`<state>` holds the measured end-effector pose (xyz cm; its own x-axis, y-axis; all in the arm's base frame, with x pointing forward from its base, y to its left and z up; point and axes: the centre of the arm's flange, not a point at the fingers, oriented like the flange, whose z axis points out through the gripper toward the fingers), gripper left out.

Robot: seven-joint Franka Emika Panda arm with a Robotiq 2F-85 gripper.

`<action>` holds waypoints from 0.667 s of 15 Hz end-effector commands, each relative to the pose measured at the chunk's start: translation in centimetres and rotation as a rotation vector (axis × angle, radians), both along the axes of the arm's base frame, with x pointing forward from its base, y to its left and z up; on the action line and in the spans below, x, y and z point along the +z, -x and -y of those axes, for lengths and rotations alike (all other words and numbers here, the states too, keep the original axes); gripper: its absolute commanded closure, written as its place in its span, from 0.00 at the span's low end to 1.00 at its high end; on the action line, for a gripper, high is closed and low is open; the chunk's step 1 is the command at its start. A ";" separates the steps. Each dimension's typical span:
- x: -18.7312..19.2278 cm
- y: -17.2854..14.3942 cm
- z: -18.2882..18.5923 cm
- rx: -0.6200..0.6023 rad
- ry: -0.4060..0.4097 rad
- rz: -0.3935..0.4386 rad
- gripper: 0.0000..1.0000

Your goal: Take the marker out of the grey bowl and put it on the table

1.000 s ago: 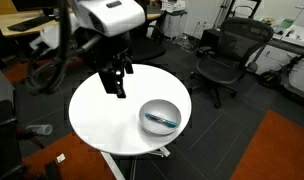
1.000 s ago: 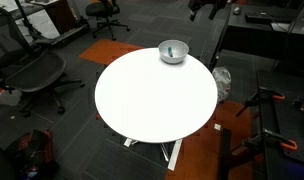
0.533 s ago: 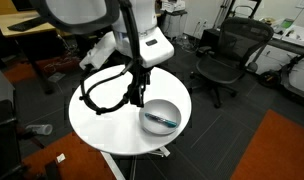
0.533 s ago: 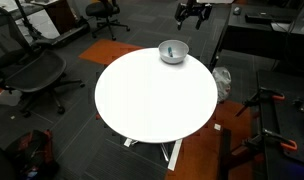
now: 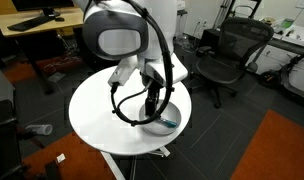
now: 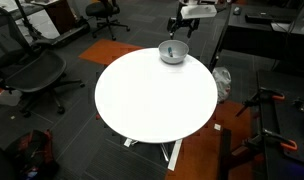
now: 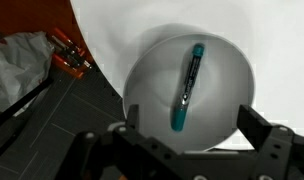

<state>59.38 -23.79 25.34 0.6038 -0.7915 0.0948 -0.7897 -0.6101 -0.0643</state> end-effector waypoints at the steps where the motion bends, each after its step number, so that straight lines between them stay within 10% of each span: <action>1: -1.7 -2.9 0.5 -0.027 0.002 -0.025 0.00; 10: -5.3 -6.0 1.1 -0.013 -0.008 -0.084 0.00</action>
